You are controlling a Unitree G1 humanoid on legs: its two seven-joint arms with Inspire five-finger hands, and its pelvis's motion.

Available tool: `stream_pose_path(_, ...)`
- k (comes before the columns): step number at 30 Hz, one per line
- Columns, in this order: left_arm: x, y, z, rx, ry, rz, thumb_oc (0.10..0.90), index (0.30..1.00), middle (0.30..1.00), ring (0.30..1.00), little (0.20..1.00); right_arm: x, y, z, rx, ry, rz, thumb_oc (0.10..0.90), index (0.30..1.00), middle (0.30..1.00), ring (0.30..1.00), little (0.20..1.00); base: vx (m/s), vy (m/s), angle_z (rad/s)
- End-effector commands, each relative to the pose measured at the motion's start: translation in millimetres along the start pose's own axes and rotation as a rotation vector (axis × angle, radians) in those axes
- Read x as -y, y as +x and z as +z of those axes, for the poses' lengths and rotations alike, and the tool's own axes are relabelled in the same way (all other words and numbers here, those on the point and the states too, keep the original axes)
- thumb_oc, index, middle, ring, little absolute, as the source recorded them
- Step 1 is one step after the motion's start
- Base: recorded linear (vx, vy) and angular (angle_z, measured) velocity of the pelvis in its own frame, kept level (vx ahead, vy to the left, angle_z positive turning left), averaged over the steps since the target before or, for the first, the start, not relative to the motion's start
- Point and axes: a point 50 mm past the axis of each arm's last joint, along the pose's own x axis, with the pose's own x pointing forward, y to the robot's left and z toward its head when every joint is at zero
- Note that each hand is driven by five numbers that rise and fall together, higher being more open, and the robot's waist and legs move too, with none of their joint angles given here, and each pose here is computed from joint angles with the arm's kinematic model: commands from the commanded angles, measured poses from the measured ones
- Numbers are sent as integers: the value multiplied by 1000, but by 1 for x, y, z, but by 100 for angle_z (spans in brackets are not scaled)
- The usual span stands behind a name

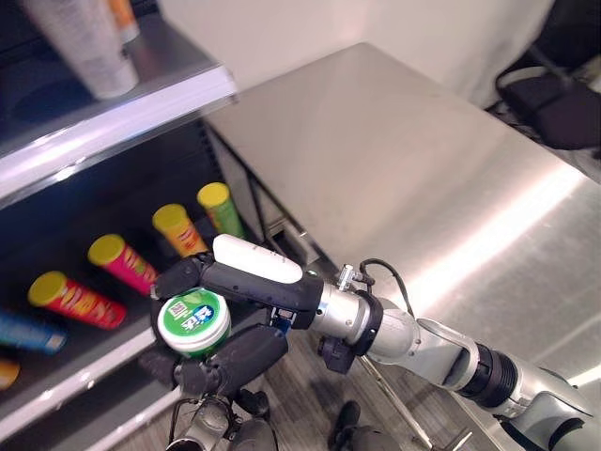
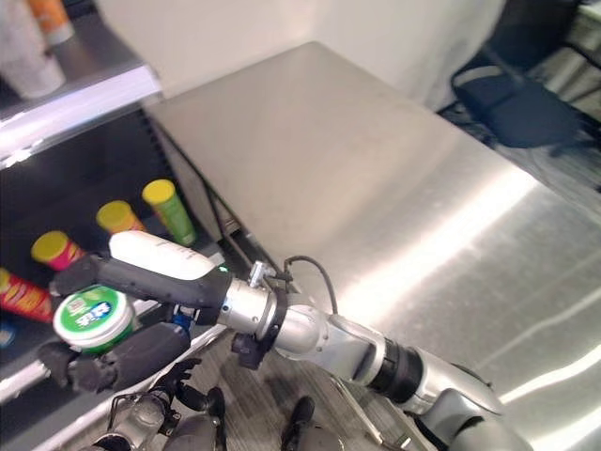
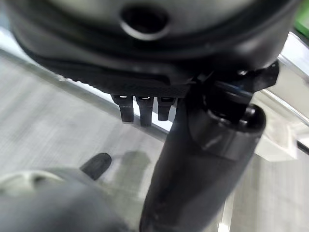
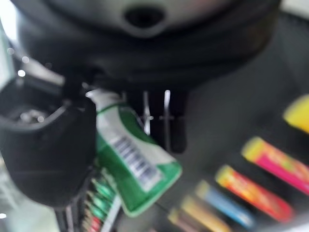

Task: Put the goods on the table back onto the shelves and tidy them up.

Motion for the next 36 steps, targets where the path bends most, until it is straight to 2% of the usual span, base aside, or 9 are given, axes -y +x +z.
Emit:
stream_pose_path(1,-5,-3,-9,24,163,19,800,900,900,900,900,21,-5,44,214,-106,-100,400,300,300,300,300,-73,244,148)
stream_pose_path(2,-3,-2,-5,49,234,4,800,900,900,900,900,23,-12,37,162,-105,-107,400,300,300,300,300,-86,298,122)
stream_pose_path(4,-1,-1,6,98,262,-11,800,900,900,900,900,30,-34,26,59,-109,-169,400,300,300,300,300,-138,410,71)
stream_pose_path(8,-4,2,23,148,226,7,800,900,900,900,900,33,-52,17,-24,-109,-226,400,300,300,300,300,-158,349,82)
stream_pose_path(9,-3,4,42,209,233,17,800,900,900,900,900,33,-61,12,-65,-104,-268,400,300,300,300,300,-219,321,34)
stream_pose_path(13,5,4,66,318,322,3,800,900,900,900,900,29,-70,3,-129,-78,-344,400,300,300,300,300,-207,321,69)
stream_pose_path(19,1,3,52,281,349,25,800,900,900,900,900,9,-82,-18,-233,114,-443,400,300,300,300,300,-184,276,28)
stream_pose_path(28,1,3,28,184,410,3,800,900,900,900,900,-2,-100,-6,-259,30,-408,400,300,300,300,300,-99,226,49)
stream_pose_path(36,13,2,45,273,417,-38,800,900,900,900,900,1,-92,-5,-204,84,-386,400,300,300,300,300,4,-54,11)
